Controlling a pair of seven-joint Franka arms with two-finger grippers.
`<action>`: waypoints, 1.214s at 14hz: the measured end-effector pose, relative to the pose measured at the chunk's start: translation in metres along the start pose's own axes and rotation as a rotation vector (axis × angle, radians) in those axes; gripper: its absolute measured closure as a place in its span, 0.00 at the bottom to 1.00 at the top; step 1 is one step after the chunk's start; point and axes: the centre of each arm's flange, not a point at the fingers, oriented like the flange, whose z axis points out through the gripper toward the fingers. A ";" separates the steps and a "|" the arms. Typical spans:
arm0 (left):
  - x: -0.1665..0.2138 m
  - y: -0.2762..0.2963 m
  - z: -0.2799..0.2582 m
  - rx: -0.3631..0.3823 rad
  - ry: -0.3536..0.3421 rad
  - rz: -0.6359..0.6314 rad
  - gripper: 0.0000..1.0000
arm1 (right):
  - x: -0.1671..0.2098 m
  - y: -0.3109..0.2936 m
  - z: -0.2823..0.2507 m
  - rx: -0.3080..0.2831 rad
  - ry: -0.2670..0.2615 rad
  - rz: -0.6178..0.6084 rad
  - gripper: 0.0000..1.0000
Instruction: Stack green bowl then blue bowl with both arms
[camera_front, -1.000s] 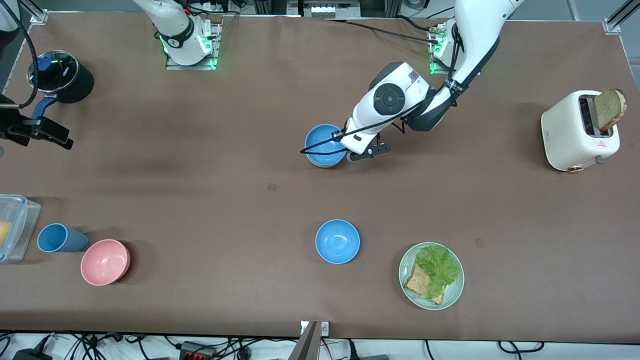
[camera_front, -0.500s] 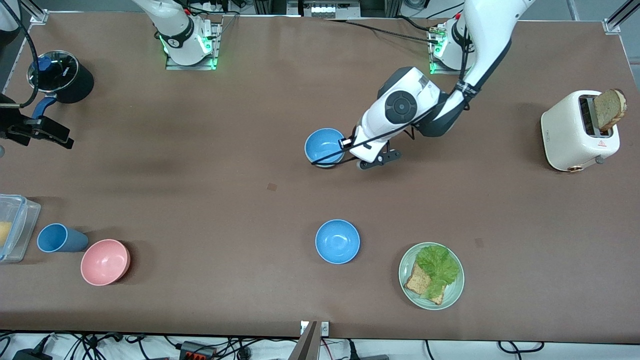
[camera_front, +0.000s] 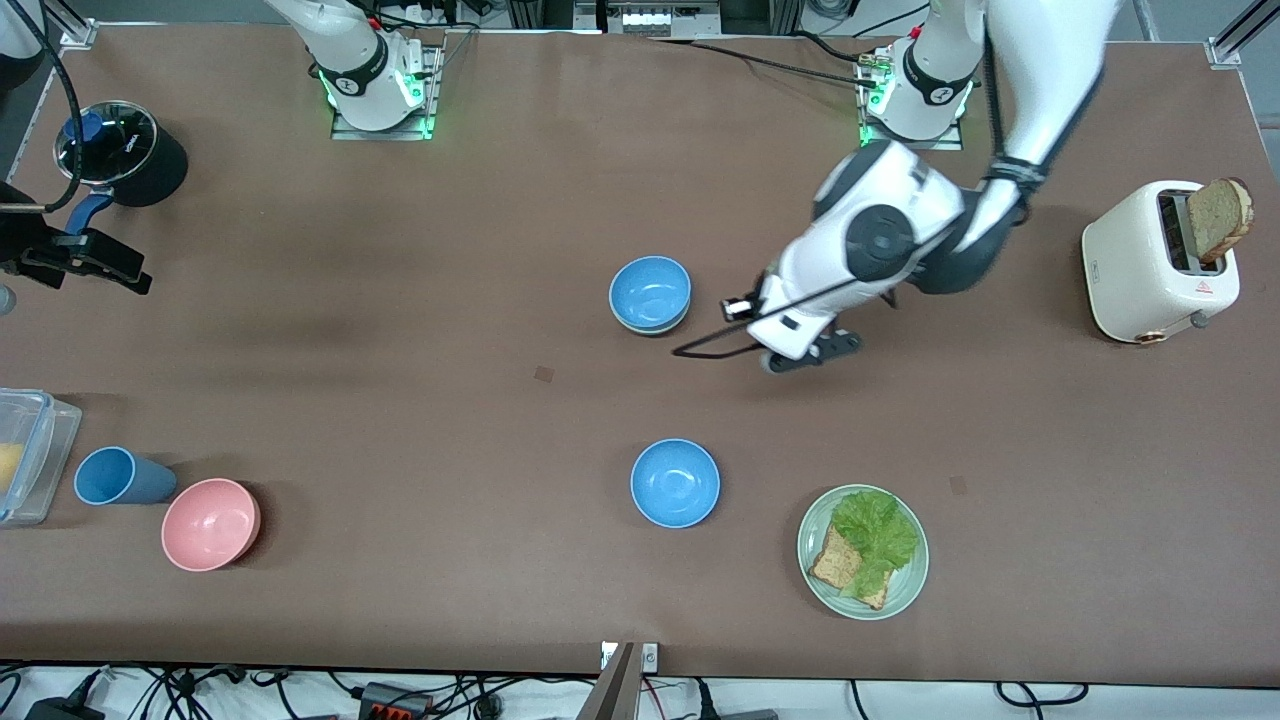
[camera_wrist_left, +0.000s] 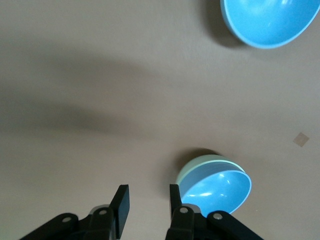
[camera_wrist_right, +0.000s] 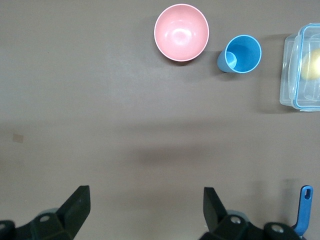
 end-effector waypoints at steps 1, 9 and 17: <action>0.010 -0.008 -0.014 -0.003 0.001 0.037 0.60 | 0.000 0.000 0.000 0.000 -0.002 -0.001 0.00; 0.087 -0.105 -0.089 -0.032 0.027 0.316 0.48 | 0.000 -0.005 0.003 0.000 -0.009 -0.009 0.00; 0.127 -0.175 -0.130 0.103 0.093 0.463 0.00 | 0.000 -0.007 0.003 0.001 -0.011 -0.011 0.00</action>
